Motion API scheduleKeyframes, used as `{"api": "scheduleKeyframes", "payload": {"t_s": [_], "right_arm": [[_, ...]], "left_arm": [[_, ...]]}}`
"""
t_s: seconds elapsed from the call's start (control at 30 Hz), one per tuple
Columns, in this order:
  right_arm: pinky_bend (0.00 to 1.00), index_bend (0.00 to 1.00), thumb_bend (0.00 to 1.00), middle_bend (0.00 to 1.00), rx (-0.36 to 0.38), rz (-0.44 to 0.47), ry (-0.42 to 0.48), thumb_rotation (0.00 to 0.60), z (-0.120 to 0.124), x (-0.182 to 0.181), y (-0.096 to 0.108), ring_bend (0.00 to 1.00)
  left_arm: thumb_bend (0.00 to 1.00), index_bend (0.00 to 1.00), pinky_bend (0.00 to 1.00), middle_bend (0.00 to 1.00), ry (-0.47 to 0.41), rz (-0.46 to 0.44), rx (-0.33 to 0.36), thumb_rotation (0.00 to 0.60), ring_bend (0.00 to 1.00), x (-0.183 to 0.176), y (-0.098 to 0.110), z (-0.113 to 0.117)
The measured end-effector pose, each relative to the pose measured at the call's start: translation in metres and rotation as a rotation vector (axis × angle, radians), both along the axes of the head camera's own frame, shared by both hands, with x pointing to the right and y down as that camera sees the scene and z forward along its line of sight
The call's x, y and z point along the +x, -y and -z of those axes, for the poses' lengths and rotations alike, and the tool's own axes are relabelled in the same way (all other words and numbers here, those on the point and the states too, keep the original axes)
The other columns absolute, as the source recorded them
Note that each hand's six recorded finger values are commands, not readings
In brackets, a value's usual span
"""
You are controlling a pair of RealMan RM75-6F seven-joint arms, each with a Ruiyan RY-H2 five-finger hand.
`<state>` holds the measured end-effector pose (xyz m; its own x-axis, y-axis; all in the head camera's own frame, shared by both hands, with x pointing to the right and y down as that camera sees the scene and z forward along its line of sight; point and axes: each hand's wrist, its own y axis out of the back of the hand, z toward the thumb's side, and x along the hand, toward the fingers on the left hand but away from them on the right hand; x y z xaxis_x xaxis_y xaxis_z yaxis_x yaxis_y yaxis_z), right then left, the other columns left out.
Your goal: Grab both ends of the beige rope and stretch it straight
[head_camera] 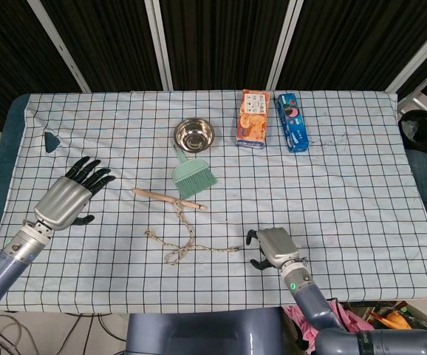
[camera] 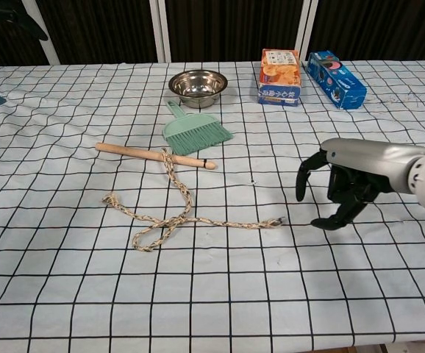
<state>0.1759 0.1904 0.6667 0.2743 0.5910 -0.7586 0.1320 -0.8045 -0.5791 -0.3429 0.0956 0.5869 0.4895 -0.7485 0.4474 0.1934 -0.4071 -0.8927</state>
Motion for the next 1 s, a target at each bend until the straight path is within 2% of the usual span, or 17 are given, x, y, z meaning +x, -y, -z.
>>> {"api": "scheduleKeyframes", "payload": {"t_s": [0.37,1.0], "right_arm": [[1.0,0.43,0.24,1.0,0.034,0.012,0.0,0.6,-0.017,-0.028,0.004,1.0],[1.0,0.48,0.25,1.0,0.028,0.017,-0.032,0.6,-0.036,-0.041,-0.001,1.0]], "left_arm": [[0.09,0.16,0.02,0.13,0.005,0.008,-0.004,0.6,0.03,0.001,0.001,-0.003],[0.12,0.16,0.02,0.13,0.011,0.008,-0.009,0.6,0.03,0.002,0.002,-0.007]]}}
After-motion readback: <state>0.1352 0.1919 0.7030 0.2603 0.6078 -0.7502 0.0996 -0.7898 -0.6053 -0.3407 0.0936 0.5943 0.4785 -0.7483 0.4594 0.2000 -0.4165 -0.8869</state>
